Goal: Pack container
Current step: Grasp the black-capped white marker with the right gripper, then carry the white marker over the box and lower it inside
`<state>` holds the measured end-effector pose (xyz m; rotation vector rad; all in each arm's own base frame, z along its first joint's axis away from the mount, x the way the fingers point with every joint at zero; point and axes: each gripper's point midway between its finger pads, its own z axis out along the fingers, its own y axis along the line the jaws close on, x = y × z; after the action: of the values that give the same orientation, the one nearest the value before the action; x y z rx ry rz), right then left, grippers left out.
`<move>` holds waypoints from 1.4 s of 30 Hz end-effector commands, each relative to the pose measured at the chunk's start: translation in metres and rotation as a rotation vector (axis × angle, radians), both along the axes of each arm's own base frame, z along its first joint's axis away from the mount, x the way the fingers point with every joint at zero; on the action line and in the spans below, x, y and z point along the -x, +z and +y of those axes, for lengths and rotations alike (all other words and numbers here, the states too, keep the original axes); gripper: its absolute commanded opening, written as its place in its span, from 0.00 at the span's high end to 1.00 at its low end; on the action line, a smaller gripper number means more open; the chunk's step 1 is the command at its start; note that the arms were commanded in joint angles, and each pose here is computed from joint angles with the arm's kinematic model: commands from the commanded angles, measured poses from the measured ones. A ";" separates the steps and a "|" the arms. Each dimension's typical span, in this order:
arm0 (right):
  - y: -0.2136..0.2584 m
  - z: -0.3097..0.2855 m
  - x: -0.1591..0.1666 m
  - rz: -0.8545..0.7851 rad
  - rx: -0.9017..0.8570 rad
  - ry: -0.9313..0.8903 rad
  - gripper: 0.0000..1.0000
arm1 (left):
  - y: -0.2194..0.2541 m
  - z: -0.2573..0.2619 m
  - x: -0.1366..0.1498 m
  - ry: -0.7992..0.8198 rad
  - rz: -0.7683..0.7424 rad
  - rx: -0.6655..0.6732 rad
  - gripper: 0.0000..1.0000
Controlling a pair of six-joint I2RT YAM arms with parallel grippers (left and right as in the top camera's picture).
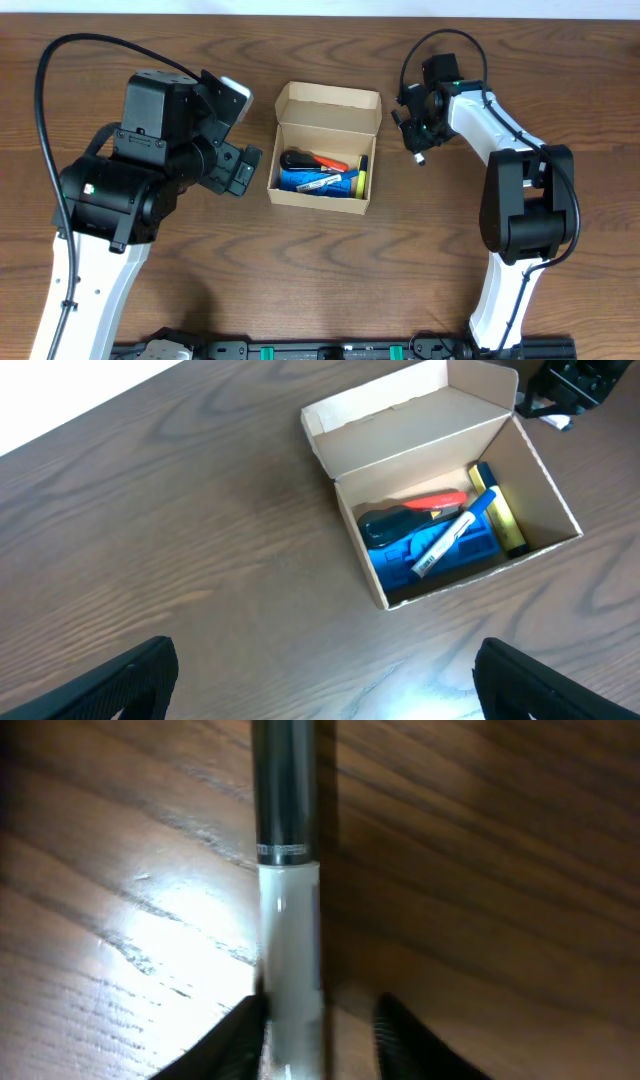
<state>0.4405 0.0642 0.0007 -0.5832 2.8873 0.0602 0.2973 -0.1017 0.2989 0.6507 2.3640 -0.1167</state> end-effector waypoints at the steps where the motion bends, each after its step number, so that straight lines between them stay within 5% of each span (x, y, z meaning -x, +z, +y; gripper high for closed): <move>1: -0.008 -0.002 0.003 0.020 0.014 -0.013 0.70 | 0.007 0.000 0.000 0.006 -0.013 0.014 0.05; 12: -0.008 -0.002 0.005 0.029 0.010 -0.038 0.99 | 0.007 0.000 0.000 0.006 -0.013 0.014 0.05; 16: 0.011 -0.001 0.008 0.031 -0.003 -0.065 0.99 | 0.007 0.000 0.000 0.006 -0.013 0.014 0.05; 29: 0.199 0.021 0.001 -0.376 -0.104 -0.036 0.99 | 0.007 0.000 0.000 0.005 -0.013 0.014 0.05; 35: 0.232 0.096 0.032 -0.439 -0.263 0.384 0.99 | 0.007 0.000 0.000 0.005 -0.013 0.014 0.05; 42: 0.196 0.153 0.074 -0.386 -0.235 0.909 0.99 | 0.007 0.000 0.000 0.006 -0.013 0.014 0.05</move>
<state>0.3846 0.1918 0.2159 -1.2503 2.1948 0.3218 0.2973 -0.1017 0.2989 0.6507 2.3640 -0.1167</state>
